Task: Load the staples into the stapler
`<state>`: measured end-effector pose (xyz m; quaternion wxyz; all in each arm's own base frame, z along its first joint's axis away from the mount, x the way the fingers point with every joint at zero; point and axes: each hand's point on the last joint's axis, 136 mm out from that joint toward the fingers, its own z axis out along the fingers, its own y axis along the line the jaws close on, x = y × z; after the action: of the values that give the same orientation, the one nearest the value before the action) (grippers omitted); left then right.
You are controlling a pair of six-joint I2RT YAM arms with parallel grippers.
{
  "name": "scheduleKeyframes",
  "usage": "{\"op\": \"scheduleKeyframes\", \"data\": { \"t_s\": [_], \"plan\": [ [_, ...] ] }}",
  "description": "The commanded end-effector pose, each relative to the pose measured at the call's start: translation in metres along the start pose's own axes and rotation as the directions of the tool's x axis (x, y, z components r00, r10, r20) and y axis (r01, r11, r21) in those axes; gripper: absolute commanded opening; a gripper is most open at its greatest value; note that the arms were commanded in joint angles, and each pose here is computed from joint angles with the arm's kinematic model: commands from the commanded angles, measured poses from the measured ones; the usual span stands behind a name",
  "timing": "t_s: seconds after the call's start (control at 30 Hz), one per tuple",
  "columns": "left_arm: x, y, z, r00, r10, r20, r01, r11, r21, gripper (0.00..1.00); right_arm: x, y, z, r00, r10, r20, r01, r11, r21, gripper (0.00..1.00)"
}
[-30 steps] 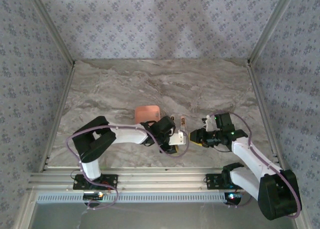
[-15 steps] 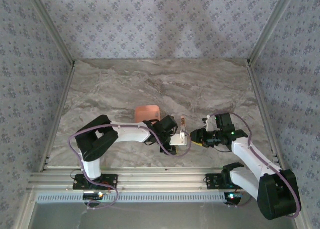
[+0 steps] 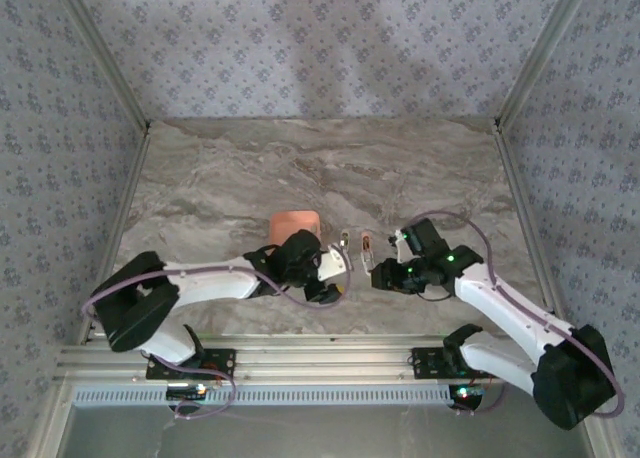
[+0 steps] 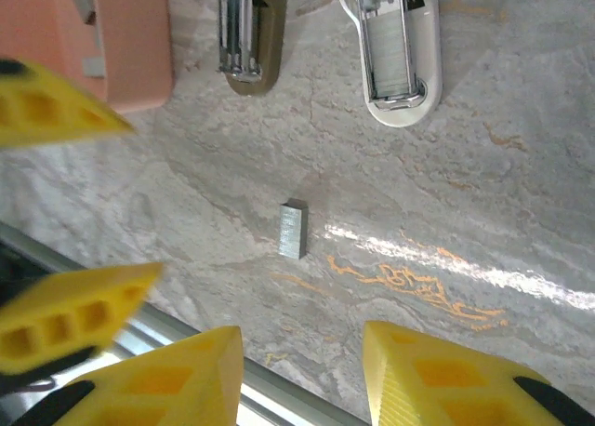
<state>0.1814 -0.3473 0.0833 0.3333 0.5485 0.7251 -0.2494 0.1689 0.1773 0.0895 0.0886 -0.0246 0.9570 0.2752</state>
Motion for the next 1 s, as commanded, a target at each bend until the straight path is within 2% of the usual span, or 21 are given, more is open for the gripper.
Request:
{"op": "scheduleKeyframes", "data": {
  "t_s": [0.0,0.1,0.23,0.47,0.77,0.97],
  "plan": [
    [-0.027,0.032,-0.022,0.975,-0.123,0.186,0.153,0.976,-0.156,0.65,0.006,-0.018,0.0,0.998,0.054,-0.022,-0.048,0.979,0.2,0.39],
    [-0.029,0.053,-0.043,0.95,-0.166,0.266,0.236,0.937,-0.257,0.7,0.005,-0.01,0.008,0.998,0.036,-0.056,-0.02,0.964,0.265,0.38],
    [-0.022,0.081,-0.071,0.907,-0.228,0.354,0.36,0.857,-0.369,0.76,0.0,0.0,0.022,0.996,0.024,-0.091,0.009,0.938,0.347,0.36],
    [0.01,0.102,-0.099,0.869,-0.28,0.408,0.464,0.749,-0.473,0.79,-0.003,0.011,0.046,0.991,0.028,-0.134,0.029,0.913,0.407,0.34],
    [0.039,0.11,-0.13,0.838,-0.295,0.459,0.523,0.674,-0.521,0.8,-0.001,0.016,0.075,0.979,0.059,-0.196,0.03,0.906,0.422,0.34],
    [0.047,0.114,-0.144,0.823,-0.291,0.488,0.545,0.65,-0.53,0.81,0.002,0.013,0.083,0.97,0.067,-0.234,0.05,0.887,0.459,0.32]
  ]
}}
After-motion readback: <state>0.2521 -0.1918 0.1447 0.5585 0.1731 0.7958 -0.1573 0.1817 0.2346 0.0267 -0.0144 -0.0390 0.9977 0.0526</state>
